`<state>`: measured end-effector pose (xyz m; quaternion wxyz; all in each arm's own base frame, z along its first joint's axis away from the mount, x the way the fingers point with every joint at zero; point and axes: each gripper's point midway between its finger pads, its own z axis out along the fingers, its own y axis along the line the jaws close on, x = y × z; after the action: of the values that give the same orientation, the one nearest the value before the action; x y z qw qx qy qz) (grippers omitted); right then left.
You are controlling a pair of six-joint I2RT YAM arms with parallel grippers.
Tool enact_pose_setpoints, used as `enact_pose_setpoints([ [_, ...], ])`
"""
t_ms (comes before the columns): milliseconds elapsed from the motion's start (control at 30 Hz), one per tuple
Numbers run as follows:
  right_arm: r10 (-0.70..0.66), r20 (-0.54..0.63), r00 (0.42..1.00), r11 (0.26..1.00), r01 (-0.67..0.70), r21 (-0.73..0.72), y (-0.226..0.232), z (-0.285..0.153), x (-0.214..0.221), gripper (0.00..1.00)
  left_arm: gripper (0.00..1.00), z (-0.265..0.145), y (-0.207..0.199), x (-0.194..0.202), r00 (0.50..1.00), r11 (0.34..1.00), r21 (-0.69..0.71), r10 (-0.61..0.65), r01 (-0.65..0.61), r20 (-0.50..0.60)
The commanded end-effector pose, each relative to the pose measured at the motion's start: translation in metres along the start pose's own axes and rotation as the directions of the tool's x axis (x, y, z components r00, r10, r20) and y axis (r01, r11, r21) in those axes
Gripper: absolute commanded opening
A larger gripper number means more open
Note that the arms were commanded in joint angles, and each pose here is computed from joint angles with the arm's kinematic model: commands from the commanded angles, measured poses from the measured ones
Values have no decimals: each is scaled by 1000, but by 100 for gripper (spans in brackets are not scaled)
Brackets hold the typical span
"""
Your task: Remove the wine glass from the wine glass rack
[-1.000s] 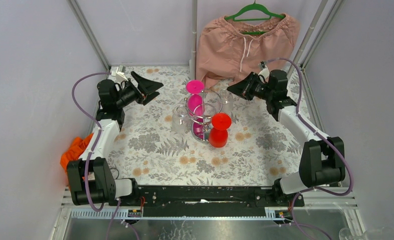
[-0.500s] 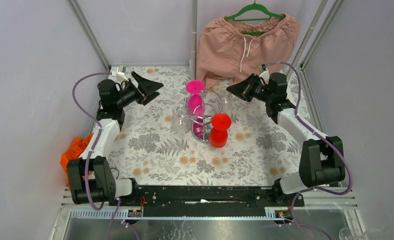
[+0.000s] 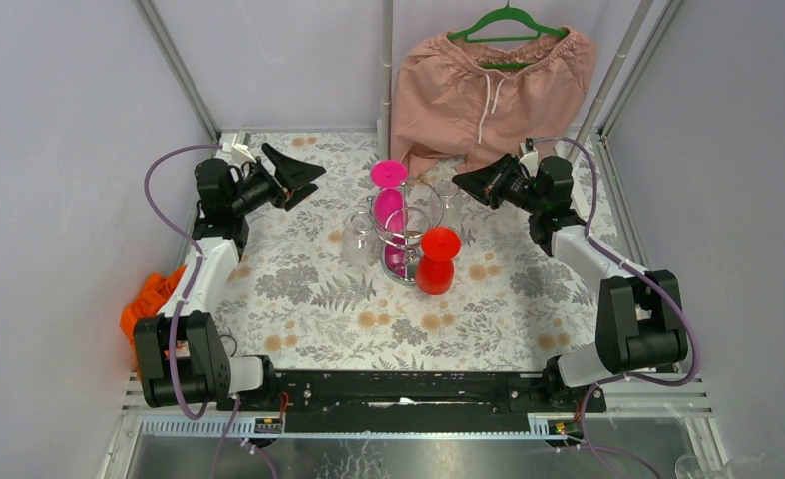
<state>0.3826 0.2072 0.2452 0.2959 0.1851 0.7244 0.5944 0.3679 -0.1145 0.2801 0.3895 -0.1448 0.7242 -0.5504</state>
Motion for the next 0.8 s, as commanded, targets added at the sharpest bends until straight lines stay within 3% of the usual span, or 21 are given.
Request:
enact_pose_setpoints([
  [0,-4,-5,1000,999,3,-50,20,-4,3,0,89,1,11,0,1000,1000,-23,-4,4,-2],
  [767,-43,47,998,995,47,-85,56,-11,-11,0,89,1,15,1,1000,999,-33,-8,7,-7],
])
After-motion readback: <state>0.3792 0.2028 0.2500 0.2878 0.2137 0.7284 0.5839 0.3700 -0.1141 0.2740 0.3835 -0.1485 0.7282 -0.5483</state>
